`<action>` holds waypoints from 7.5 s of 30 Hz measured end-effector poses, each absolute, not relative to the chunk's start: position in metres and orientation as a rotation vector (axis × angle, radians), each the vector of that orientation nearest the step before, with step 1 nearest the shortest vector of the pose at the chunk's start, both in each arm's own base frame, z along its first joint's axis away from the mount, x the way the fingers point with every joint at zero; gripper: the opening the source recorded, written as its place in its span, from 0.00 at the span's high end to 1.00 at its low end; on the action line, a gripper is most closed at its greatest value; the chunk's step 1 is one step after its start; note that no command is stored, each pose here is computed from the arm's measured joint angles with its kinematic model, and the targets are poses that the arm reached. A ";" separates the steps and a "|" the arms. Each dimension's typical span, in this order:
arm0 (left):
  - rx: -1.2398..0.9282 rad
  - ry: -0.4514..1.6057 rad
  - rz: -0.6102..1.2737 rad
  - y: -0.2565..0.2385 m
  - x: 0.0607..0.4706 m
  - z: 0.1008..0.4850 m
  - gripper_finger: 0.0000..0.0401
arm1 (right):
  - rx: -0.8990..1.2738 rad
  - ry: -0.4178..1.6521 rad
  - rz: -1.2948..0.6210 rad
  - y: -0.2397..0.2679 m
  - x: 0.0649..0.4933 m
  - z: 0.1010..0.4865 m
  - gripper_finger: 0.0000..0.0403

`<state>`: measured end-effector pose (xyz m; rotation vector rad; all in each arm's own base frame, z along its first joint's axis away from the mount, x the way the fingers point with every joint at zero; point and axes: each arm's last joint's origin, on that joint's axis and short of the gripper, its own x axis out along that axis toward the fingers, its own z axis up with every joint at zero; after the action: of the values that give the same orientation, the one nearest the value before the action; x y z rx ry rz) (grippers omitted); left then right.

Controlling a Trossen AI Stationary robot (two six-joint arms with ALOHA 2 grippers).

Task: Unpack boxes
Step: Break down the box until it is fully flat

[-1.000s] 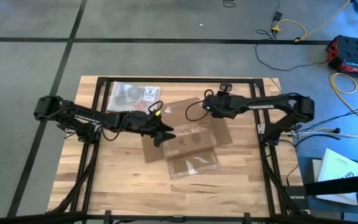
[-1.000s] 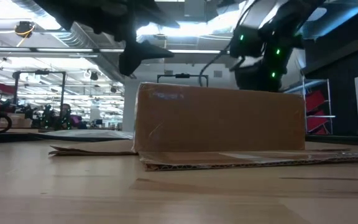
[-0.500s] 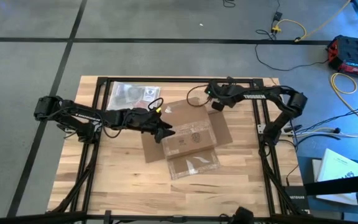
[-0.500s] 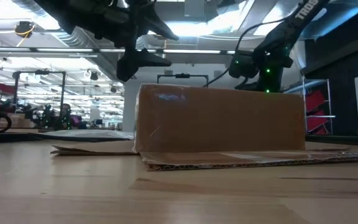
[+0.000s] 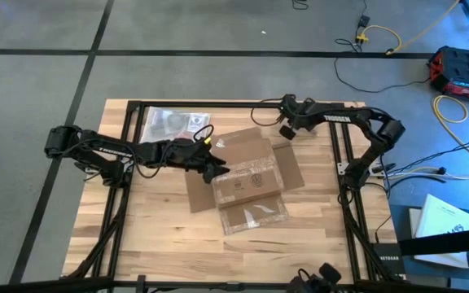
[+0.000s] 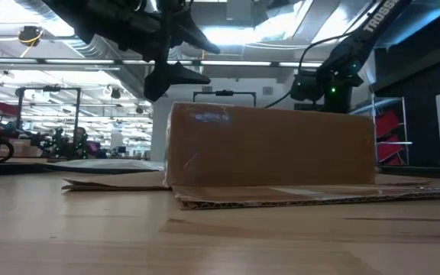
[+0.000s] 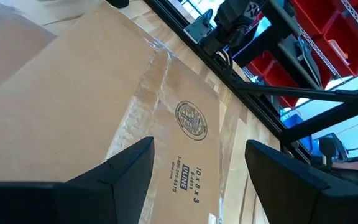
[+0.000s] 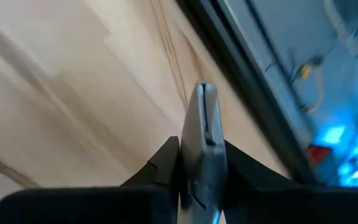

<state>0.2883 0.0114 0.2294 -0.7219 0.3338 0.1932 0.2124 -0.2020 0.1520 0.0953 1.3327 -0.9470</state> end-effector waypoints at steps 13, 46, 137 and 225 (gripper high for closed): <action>-0.714 0.323 0.188 0.012 0.289 0.230 0.40 | 0.522 1.238 -1.120 -0.211 0.190 0.148 0.86; -0.689 0.321 0.125 0.007 0.290 0.233 0.40 | 0.858 1.184 -1.237 -0.228 0.170 0.129 0.82; -0.679 0.324 0.135 0.010 0.289 0.232 0.40 | 0.846 1.212 -1.114 -0.222 0.168 0.139 0.79; -0.645 0.363 0.145 0.010 0.288 0.228 0.40 | 0.653 1.176 -1.076 -0.155 0.220 0.165 0.40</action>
<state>0.2880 0.0104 0.2283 -0.6450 0.3632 0.1448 0.2205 -0.1547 0.1647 0.6529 1.1763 -1.0756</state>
